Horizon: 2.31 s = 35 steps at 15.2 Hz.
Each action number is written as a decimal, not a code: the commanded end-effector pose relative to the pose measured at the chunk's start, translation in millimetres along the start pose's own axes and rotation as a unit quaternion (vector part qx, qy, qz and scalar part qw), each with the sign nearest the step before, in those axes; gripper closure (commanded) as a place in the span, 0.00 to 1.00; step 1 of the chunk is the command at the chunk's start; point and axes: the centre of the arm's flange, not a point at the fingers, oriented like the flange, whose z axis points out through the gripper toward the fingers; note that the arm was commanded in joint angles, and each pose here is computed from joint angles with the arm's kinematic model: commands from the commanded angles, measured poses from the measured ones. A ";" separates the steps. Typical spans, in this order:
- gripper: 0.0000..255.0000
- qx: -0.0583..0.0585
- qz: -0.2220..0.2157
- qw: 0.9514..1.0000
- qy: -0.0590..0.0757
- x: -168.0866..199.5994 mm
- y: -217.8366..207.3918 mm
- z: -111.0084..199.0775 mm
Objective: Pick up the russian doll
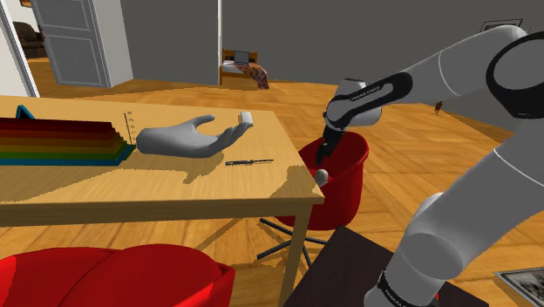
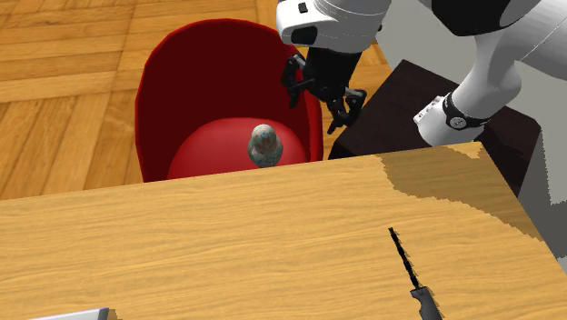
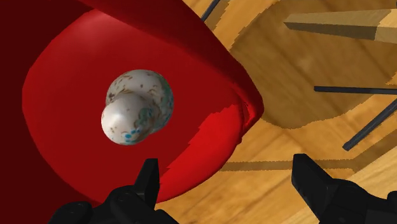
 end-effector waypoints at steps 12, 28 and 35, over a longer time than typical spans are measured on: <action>0.00 0.001 0.020 1.000 0.006 8.0 108.7 101.7; 1.00 0.001 0.020 1.000 0.006 3.2 107.1 136.0; 1.00 0.001 0.020 1.000 0.006 6.9 108.2 110.0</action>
